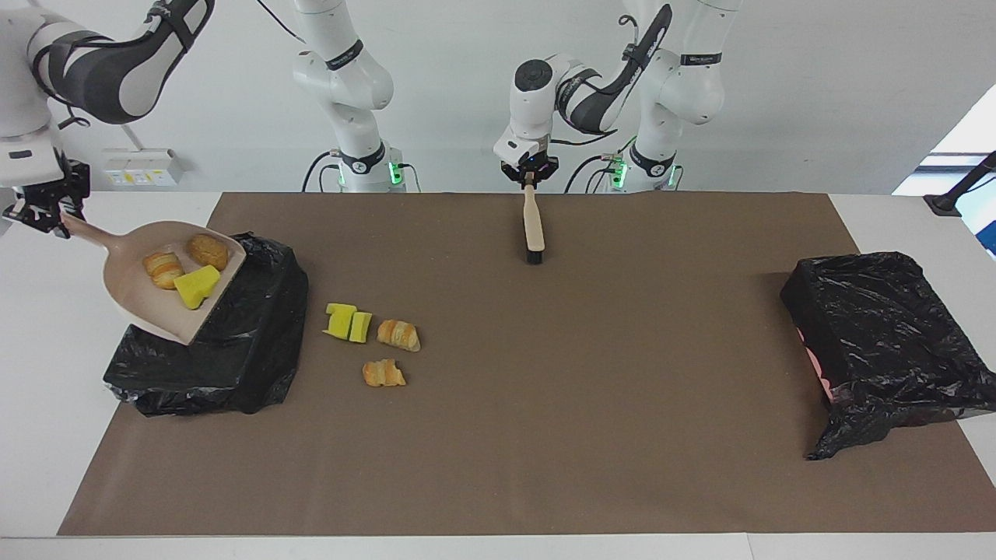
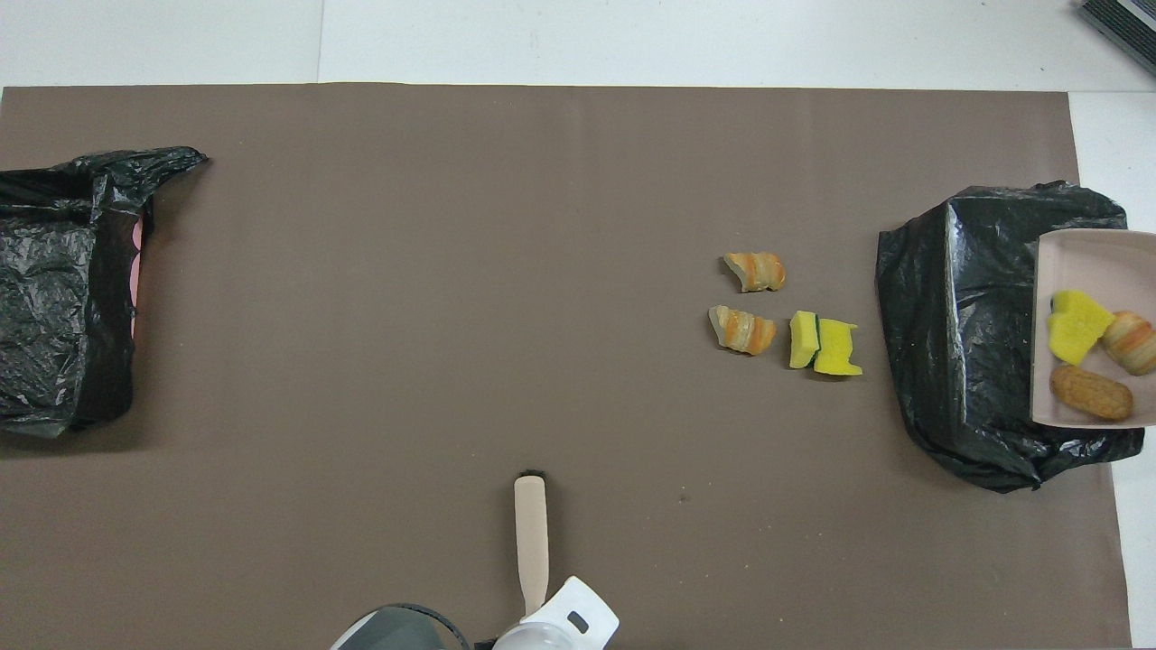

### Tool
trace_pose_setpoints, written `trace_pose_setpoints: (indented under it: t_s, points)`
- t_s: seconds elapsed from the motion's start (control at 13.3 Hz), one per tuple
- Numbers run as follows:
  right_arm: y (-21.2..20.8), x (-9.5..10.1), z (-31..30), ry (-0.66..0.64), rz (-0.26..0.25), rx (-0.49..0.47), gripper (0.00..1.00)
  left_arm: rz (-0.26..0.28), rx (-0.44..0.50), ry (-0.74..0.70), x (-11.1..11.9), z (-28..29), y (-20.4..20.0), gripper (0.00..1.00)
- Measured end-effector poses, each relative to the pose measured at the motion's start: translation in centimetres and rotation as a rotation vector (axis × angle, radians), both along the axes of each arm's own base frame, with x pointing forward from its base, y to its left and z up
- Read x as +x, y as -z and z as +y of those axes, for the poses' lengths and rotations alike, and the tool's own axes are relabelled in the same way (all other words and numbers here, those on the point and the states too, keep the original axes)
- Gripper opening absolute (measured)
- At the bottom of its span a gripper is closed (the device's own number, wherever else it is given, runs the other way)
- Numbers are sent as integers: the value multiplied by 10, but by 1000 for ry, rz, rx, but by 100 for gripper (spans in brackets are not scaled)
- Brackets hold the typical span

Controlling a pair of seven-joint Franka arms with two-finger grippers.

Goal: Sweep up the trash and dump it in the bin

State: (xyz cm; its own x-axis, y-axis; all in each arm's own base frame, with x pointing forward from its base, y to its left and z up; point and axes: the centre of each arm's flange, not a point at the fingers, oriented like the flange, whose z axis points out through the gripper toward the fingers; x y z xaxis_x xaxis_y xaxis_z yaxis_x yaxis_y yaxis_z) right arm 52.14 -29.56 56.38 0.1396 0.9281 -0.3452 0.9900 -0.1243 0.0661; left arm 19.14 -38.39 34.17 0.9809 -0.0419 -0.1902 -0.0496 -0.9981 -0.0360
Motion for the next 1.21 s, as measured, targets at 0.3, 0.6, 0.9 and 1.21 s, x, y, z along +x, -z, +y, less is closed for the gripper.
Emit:
trace_pose_setpoints:
  t_s: [0.3, 0.6, 0.9, 1.21]
  points:
    - [9, 12, 12, -126, 13, -142, 33, 2, -4, -11, 8, 2, -1, 62]
    - [8, 24, 38, -222, 61, -251, 33, -9, -40, 12, 57, 14, -23, 100]
    - [-4, 30, 55, -295, 100, -370, 33, -128, -89, 36, 156, 50, -73, 100]
    - [-38, 21, 80, -270, 77, -389, 33, -200, -114, 103, 255, 130, -160, 100]
